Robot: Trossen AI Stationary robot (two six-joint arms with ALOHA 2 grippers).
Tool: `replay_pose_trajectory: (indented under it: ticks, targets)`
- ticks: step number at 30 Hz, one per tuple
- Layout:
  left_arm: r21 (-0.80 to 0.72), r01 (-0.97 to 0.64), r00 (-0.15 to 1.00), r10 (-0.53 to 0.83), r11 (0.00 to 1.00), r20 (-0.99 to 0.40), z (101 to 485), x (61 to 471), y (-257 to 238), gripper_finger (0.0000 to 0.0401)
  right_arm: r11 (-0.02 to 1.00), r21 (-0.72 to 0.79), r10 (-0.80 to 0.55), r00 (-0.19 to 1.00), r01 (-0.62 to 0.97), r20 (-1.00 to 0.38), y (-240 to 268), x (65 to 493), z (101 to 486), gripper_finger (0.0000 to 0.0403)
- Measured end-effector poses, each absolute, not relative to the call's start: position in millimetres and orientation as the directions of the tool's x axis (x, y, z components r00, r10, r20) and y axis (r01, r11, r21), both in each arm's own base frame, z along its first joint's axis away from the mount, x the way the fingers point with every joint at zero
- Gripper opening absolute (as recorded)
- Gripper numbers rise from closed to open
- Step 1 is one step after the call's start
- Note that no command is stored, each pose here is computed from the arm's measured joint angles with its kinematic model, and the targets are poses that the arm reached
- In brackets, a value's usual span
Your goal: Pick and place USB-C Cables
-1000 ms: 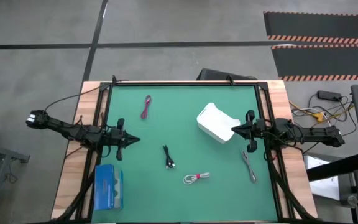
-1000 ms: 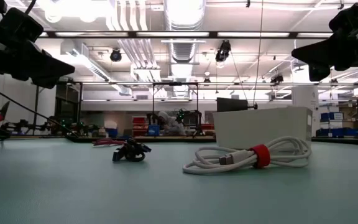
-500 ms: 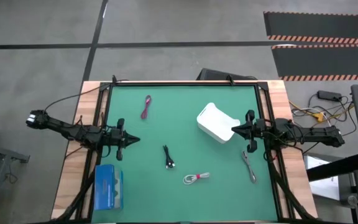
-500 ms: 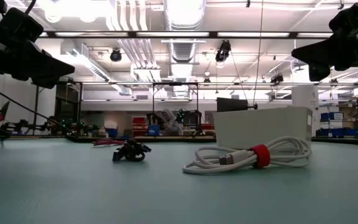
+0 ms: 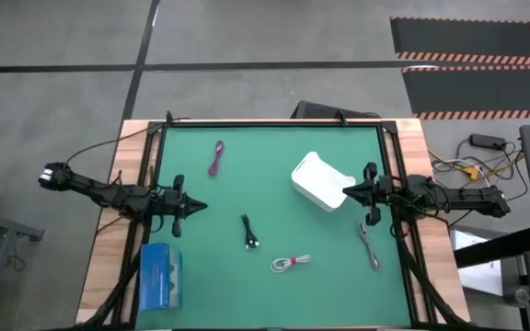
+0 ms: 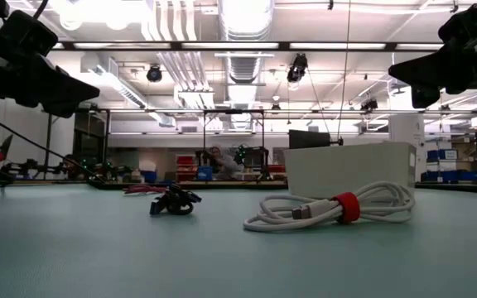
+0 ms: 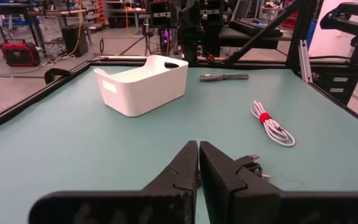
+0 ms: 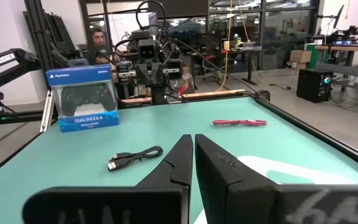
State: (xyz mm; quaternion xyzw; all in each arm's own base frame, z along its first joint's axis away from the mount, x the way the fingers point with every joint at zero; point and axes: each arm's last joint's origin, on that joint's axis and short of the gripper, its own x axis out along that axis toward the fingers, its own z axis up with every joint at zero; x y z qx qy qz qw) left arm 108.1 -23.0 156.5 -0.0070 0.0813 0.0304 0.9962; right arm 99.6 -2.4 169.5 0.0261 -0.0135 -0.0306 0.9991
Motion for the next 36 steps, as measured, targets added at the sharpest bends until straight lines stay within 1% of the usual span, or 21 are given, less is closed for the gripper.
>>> replay_pose_trajectory:
  ticks: [2, 6, 8, 13, 18, 22, 27, 32, 36]
  targets:
    - [-0.034, -0.061, 0.992, 0.057, 0.998, -0.111, 161.7, 108.8, -23.2, 0.0001, 0.997, 0.053, -0.062, 0.998, 0.061, 0.026, -2.4, 99.6, 169.5, 0.0009]
    - [-0.187, -0.044, 0.997, 0.055, 0.981, 0.057, 178.7, 109.3, -23.4, 0.0001, 0.997, 0.054, -0.062, 0.997, 0.060, 0.035, -2.4, 99.5, 170.5, 0.0009]
    - [-0.224, -0.026, 0.989, 0.058, 0.974, 0.138, 186.9, 108.5, -23.1, 0.0001, 0.996, 0.067, -0.061, 0.998, 0.059, 0.034, -2.4, 99.6, 170.3, 0.0009]
    - [-0.262, 0.004, 0.965, 0.065, 0.965, 0.254, 198.6, 106.0, -22.4, 0.0001, 0.970, 0.238, -0.062, 0.998, 0.052, 0.034, -2.4, 99.6, 170.3, 0.0009]
    - [-0.268, 0.009, 0.959, 0.067, 0.963, 0.275, 200.8, 105.5, -22.2, 0.0001, 0.938, 0.343, -0.062, 0.998, 0.046, 0.034, -2.4, 99.6, 170.3, 0.0009]
    - [-0.268, 0.010, 0.959, 0.067, 0.963, 0.275, 200.9, 105.5, -22.2, 0.0001, 0.943, 0.330, -0.063, 0.997, 0.041, 0.055, -2.4, 99.5, 172.4, 0.0009]
    - [-0.268, 0.013, 0.950, 0.071, 0.963, 0.303, 203.7, 104.6, -21.9, 0.0001, 0.947, 0.320, -0.073, 0.986, 0.021, 0.150, -2.7, 98.9, 181.7, 0.0009]
    - [-0.188, -0.061, 0.923, 0.128, 0.980, 0.364, 210.4, 102.1, -19.7, 0.0001, 0.961, 0.277, -0.089, 0.960, 0.013, 0.265, -3.2, 98.6, 193.4, 0.0009]
    - [-0.120, -0.096, 0.903, 0.137, 0.988, 0.408, 215.0, 99.9, -19.0, 0.0001, 0.963, 0.269, -0.089, 0.947, 0.003, 0.308, -3.2, 100.3, 198.1, 0.0009]
